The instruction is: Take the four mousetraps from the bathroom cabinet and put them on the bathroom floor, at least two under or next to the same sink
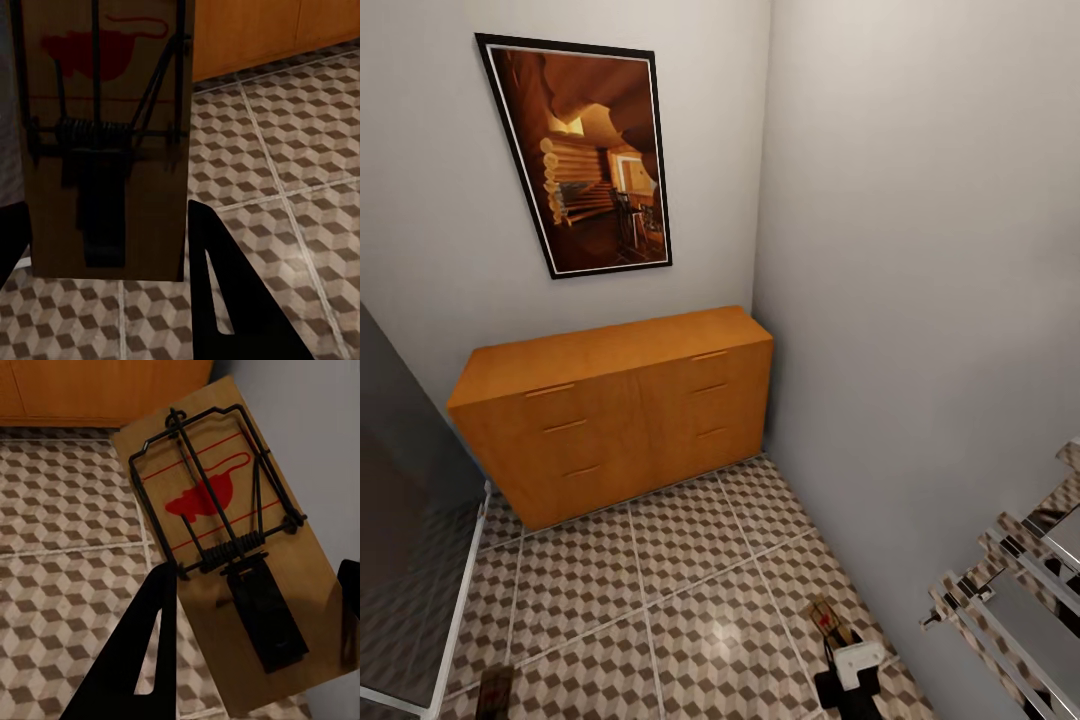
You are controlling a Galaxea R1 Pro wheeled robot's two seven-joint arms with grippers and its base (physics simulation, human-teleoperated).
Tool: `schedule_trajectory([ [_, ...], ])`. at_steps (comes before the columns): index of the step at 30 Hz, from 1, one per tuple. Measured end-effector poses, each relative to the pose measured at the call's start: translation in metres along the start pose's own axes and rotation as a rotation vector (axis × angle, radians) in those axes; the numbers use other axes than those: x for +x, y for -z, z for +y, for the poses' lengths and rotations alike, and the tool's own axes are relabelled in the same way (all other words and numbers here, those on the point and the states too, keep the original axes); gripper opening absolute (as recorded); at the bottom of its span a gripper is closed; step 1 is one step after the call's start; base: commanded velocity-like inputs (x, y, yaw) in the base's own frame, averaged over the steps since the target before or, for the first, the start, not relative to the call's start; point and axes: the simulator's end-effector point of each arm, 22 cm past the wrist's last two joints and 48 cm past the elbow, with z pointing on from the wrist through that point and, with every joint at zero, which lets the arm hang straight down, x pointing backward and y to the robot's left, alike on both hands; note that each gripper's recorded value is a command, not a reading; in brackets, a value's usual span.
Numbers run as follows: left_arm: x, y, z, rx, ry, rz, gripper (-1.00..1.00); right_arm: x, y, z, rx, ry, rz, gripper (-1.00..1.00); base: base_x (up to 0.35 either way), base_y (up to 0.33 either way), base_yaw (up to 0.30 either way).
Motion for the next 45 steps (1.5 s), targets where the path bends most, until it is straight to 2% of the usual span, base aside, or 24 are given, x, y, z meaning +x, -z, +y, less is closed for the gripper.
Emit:
schedule_trajectory([
  [11,0.0012,0.0005,0.0010,-0.008,0.006,0.004,-1.00,-0.0006,0.0043,0.0018,0.008,-0.017,-0.017,-1.00,0.000,0.000,0.033],
  [45,0.0014,0.0009,-0.0015,-0.004,0.008,0.005,-1.00,-0.0005,0.0043,0.0012,0.010,-0.017,-0.017,-1.00,0.000,0.000,0.249],
])
